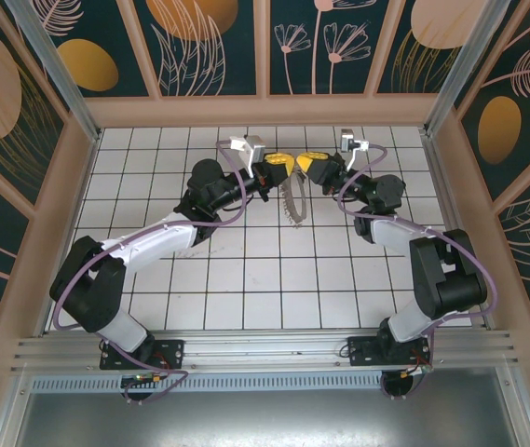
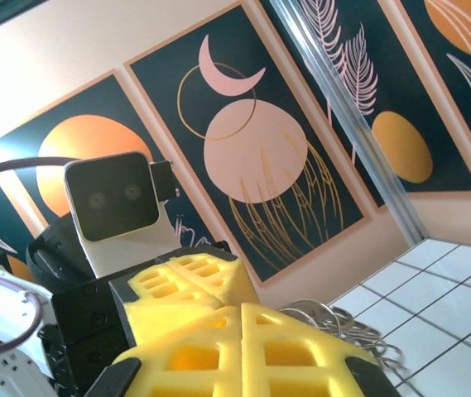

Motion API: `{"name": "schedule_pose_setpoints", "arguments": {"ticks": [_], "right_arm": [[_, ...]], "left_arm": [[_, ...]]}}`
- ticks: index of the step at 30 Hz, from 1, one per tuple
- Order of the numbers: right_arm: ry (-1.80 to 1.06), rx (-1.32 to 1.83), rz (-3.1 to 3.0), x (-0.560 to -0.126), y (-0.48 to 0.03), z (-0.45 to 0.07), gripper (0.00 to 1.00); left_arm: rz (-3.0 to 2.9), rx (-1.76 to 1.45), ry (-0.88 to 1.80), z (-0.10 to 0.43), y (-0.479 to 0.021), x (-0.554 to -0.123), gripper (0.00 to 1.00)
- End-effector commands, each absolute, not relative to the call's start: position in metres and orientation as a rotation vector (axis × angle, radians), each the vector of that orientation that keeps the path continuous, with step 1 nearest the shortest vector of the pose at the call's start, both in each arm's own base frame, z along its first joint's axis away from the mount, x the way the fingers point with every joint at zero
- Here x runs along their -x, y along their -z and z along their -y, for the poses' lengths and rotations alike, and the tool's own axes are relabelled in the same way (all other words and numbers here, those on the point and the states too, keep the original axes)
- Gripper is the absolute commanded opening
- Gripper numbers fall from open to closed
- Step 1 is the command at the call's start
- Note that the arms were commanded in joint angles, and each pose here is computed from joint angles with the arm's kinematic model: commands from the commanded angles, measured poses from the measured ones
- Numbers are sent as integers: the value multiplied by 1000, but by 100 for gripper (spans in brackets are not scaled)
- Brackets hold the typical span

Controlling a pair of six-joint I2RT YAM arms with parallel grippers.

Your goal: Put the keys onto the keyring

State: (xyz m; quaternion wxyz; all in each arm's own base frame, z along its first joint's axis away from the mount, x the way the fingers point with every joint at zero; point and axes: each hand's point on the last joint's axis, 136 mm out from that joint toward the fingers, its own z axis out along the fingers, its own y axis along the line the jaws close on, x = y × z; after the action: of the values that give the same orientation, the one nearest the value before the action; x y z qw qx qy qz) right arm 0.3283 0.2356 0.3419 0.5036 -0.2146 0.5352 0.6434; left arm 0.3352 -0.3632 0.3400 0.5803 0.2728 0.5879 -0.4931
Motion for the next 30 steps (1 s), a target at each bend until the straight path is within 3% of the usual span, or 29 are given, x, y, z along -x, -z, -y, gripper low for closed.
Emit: {"name": "schedule_pose_setpoints", "arguments": {"ticks": [1,9,14,19,22,25,30], "right_arm": [[-1548,606,-1238,-316,-354,-241,0],[-1547,606,-1253,-314,-352,-241,0],[-1555,584,-1274,-315,-347,-242,24],[-1562,575,-1279,-312,-343,-242,27],[-1561,567,-1280,-310,-341,-240,18],[-1561,567,-1274,-309,-342,-240,0],[-1555,570,-1265,-310,-345,-239,0]], "left_arm": [[-1283,-647,1187,367,-362,-328,0],[-1275,-626,1203,364,-364,-326,0],[-1266,-613,1207,362,-368,-326,0],[-1265,-611,1205,362,-369,-326,0],[-1265,-612,1207,363,-369,-326,0],[-1268,-613,1210,363,-368,-327,0],[-1280,-604,1212,364,-366,-329,0]]}}
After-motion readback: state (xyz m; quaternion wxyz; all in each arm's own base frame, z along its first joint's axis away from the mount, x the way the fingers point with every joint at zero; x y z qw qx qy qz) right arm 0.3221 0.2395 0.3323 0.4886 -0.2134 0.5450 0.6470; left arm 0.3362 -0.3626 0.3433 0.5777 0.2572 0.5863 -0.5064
